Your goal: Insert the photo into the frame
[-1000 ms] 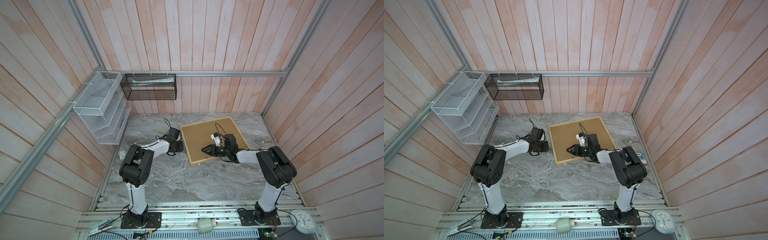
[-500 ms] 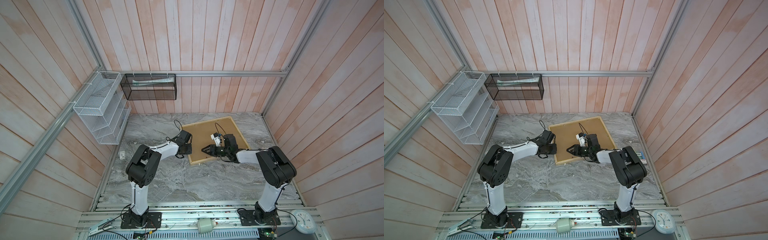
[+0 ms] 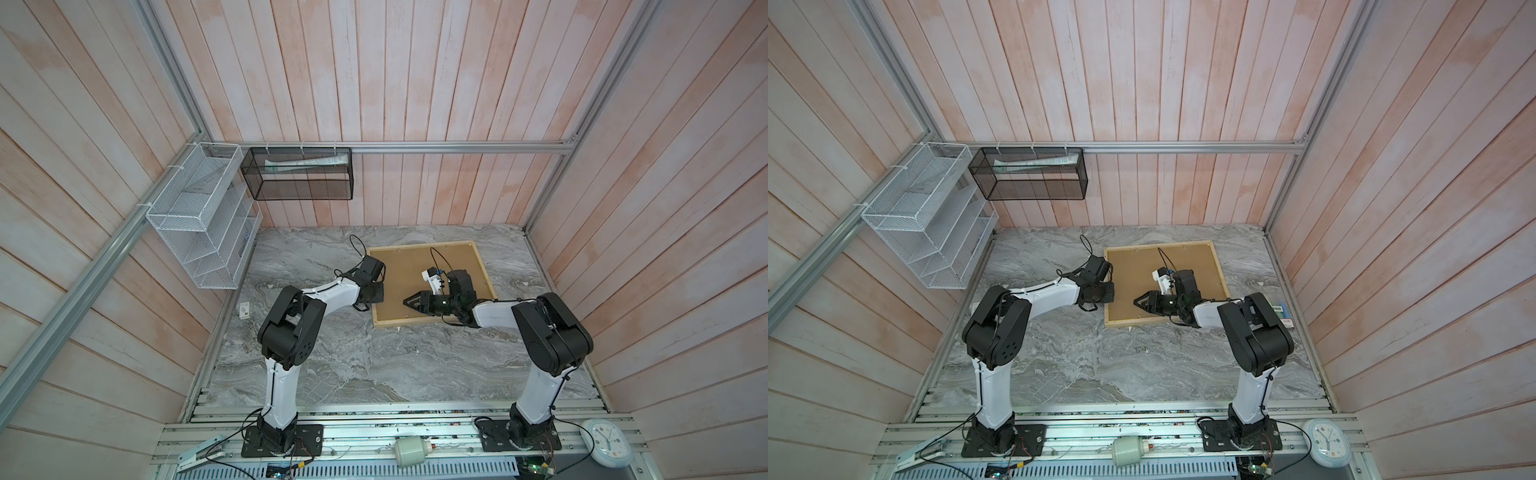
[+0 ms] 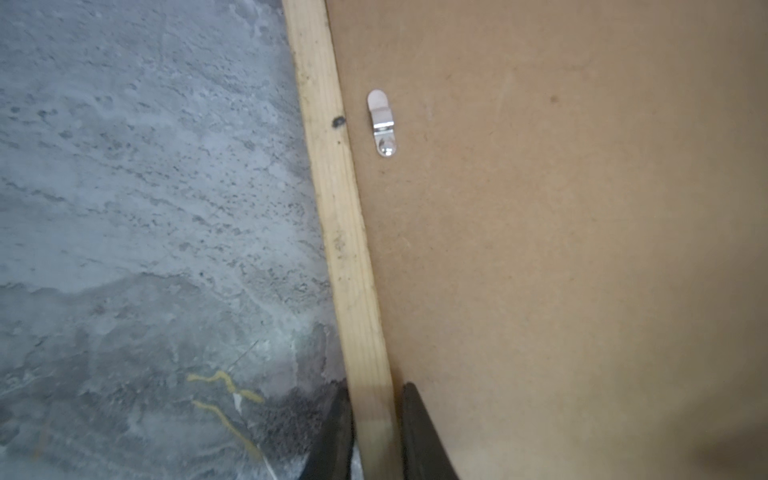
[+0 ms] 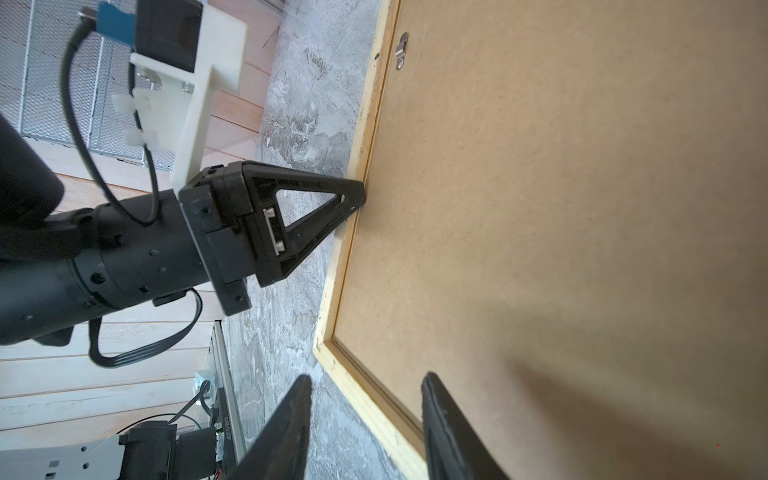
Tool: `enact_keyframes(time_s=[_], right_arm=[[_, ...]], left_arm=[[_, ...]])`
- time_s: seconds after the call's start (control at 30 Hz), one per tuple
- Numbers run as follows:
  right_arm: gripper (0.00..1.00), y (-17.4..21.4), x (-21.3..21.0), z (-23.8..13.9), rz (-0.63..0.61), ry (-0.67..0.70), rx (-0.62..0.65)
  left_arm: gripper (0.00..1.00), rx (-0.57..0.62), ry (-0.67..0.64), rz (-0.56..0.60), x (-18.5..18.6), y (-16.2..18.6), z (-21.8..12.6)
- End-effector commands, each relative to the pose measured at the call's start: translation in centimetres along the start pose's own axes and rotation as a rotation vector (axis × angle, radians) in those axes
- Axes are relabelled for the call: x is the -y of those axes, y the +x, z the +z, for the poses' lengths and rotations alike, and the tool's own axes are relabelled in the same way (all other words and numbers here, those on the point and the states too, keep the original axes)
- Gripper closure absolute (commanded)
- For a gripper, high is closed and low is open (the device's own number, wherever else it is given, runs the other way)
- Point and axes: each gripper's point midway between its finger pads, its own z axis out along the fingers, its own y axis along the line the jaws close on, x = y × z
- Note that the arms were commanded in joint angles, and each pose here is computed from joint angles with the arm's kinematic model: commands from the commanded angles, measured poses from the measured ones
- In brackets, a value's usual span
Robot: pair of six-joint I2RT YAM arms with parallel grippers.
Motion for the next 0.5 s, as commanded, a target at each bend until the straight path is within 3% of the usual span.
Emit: enact_keyframes(time_s=[0.0,0.47], right_arm=[[0.55,-0.4,-0.3,-0.4,-0.007,-0.004,0.024],[0.55,-1.5,-0.5,0.2,-0.008,-0.016,0.039]], left_arm=[[0.83,-0.249,-0.102,0.098,-3.7,8.2,1.2],[0.84,-0.218,-0.095,0.081,-5.8,7.2,-0.8]])
